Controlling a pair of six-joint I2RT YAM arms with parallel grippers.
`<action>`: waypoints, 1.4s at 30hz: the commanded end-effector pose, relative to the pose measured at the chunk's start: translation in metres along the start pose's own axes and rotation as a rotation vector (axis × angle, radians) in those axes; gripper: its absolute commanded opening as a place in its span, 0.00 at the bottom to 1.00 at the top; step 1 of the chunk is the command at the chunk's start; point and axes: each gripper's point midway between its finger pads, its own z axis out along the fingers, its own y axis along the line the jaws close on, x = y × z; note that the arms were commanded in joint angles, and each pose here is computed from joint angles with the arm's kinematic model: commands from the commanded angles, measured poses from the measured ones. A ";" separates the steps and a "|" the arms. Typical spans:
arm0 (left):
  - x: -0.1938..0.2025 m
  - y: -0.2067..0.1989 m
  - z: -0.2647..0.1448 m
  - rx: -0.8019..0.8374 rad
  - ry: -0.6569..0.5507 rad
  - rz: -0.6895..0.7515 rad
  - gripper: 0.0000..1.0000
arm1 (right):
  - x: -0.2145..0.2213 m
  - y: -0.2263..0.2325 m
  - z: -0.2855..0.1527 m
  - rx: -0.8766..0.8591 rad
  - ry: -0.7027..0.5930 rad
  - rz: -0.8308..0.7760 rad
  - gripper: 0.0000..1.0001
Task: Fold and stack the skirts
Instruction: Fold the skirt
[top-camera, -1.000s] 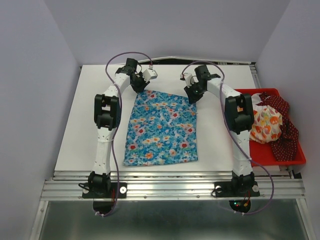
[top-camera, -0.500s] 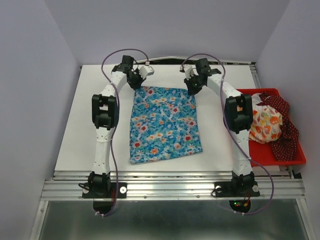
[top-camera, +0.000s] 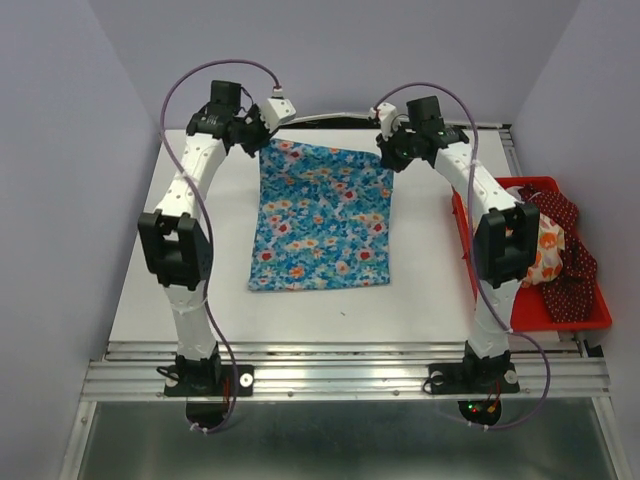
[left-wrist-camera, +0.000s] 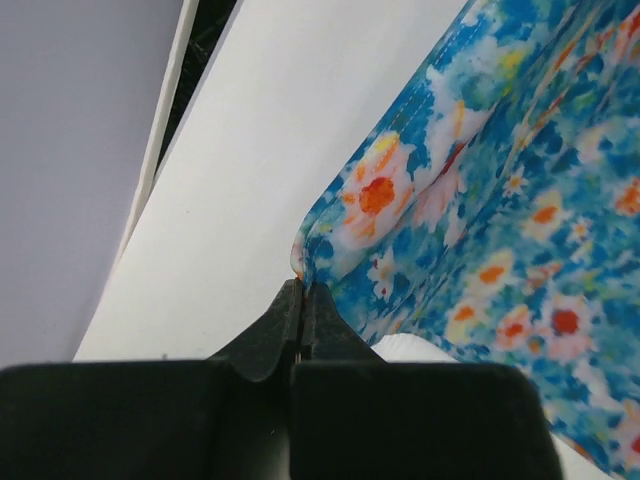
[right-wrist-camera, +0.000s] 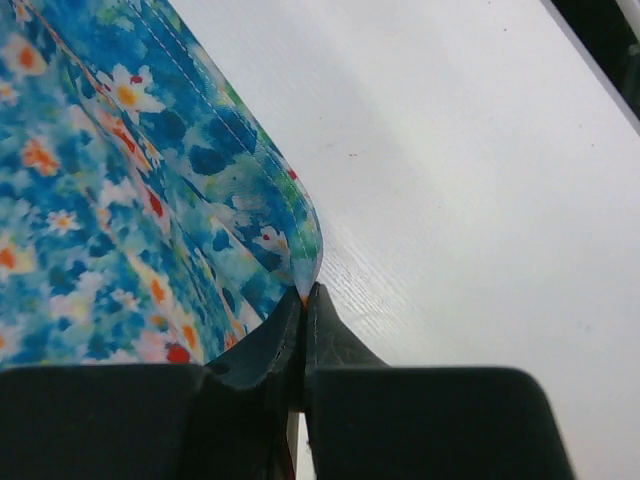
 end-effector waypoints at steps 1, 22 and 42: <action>-0.002 -0.021 -0.047 -0.008 -0.008 0.048 0.00 | -0.010 0.008 -0.033 -0.010 -0.060 -0.064 0.01; 0.129 -0.206 -0.063 0.165 0.128 0.089 0.00 | 0.112 0.158 -0.050 -0.364 0.065 -0.164 0.18; 0.141 -0.251 -0.068 0.293 0.183 0.153 0.49 | 0.123 0.206 -0.073 -0.475 0.128 -0.296 0.64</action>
